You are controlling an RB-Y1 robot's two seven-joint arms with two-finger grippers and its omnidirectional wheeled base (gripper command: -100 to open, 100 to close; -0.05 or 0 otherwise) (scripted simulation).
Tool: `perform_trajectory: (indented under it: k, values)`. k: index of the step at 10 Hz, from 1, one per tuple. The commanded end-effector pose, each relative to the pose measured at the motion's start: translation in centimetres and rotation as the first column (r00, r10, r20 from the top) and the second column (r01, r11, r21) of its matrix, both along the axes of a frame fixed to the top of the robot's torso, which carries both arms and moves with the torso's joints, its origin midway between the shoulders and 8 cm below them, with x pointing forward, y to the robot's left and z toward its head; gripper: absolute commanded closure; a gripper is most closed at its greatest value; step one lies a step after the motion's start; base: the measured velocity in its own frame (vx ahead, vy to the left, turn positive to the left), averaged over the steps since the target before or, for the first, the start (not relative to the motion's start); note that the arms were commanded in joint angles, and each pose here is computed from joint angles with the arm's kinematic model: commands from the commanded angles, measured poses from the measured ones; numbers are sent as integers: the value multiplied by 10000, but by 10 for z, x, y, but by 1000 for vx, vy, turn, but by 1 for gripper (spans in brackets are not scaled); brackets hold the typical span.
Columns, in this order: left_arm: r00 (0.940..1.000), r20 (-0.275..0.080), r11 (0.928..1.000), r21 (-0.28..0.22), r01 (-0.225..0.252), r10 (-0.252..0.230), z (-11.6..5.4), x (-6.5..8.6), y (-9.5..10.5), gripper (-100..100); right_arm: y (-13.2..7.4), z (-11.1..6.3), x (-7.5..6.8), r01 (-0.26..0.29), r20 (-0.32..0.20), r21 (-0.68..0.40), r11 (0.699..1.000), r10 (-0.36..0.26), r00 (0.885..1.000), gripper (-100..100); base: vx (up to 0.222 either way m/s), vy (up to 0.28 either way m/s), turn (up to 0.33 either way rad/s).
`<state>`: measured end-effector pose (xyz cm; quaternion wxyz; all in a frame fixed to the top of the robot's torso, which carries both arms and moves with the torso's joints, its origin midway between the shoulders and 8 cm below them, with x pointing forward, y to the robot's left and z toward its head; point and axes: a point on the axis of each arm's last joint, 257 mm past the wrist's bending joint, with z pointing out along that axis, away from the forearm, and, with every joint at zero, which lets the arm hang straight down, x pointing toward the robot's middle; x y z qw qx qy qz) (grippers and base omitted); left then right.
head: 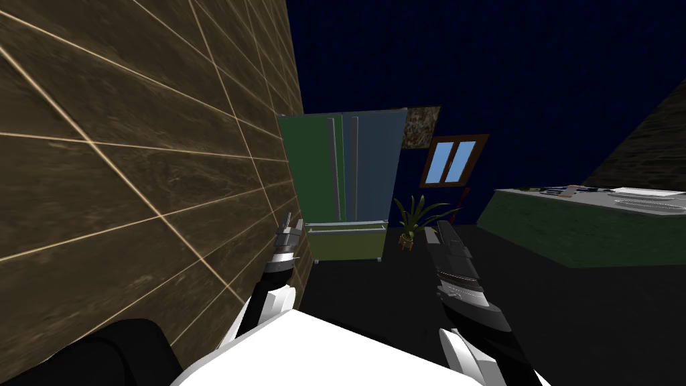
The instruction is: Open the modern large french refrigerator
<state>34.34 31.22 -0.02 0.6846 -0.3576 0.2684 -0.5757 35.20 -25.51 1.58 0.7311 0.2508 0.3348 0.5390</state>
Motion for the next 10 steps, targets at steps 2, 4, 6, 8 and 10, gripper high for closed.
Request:
perform_trajectory:
  k: [2,4,6,8,10]
  values:
    - [10000,1,10000,0,0,0,0,0,0,0,0,0,0,0,1,0,10000,0,10000,0,0,0,0]
    - [10000,2,10000,1,0,0,0,0,0,0,0,0,0,0,2,0,10000,0,10000,0,0,0,0]
    - [10000,3,10000,1,0,0,0,0,0,0,0,0,0,0,3,-1,10000,0,10000,0,0,0,0]
    - [10000,4,10000,1,0,0,0,0,0,0,0,0,0,0,4,-1,10000,0,10000,0,0,0,0]
    - [9998,-140,9997,233,125,-121,-7,4,-2,-100,0,0,0,0,4,-1,10000,0,10000,0,16,3,0]
